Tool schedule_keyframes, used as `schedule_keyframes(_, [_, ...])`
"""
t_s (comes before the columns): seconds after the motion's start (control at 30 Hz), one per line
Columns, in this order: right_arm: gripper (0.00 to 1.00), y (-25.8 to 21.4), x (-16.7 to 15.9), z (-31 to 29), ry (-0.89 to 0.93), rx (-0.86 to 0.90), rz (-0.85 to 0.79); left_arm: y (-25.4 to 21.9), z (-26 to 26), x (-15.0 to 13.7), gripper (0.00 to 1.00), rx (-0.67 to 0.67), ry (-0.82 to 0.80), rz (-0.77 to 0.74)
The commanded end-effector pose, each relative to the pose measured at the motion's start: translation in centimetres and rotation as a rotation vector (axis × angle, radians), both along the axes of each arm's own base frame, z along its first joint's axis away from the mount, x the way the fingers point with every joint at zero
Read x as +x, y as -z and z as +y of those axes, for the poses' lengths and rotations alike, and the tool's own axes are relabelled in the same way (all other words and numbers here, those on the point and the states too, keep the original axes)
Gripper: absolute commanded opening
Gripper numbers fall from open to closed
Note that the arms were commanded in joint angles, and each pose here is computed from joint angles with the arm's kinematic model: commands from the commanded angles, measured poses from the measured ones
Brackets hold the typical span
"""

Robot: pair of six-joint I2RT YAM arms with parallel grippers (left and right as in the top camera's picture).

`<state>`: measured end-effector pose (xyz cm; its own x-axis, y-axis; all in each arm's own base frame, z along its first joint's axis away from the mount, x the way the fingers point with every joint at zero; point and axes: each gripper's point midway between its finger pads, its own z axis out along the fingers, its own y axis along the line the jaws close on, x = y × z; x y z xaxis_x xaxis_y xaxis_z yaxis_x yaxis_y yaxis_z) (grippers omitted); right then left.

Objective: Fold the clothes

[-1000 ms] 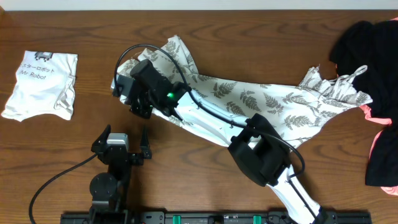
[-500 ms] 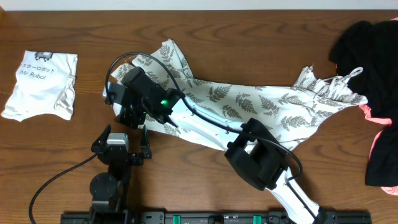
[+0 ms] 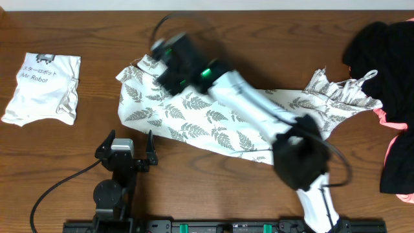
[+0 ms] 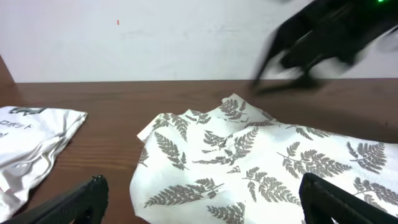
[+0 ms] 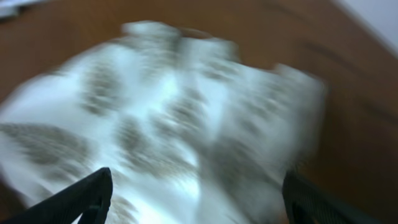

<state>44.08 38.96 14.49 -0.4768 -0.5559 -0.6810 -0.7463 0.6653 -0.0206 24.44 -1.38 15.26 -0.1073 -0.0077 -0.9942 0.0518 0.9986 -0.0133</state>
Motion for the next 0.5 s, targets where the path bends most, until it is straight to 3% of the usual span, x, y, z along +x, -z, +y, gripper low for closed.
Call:
schedule_keyframes(0.0, [0.85, -5.1, 2.9, -7.9, 0.263, -0.041, -0.039, 1.6, 0.4, -0.1, 0.98, 0.014, -0.024, 0.048])
schedule_keyframes(0.2, [0.86, -3.9, 1.6, -22.2, 0.611, -0.216, 0.182, 1.6, 0.4, -0.1, 0.98, 0.014, -0.024, 0.048])
schedule_keyframes(0.37, [0.83, -1.7, -0.8, -28.6, 0.696, -0.249, 0.408, 1.6, 0.4, -0.1, 0.98, 0.014, -0.024, 0.048])
schedule_keyframes(0.47, [0.82, -1.1, -1.5, -31.3, 0.711, -0.287, 0.453, 1.6, 0.4, -0.1, 0.98, 0.014, -0.024, 0.048])
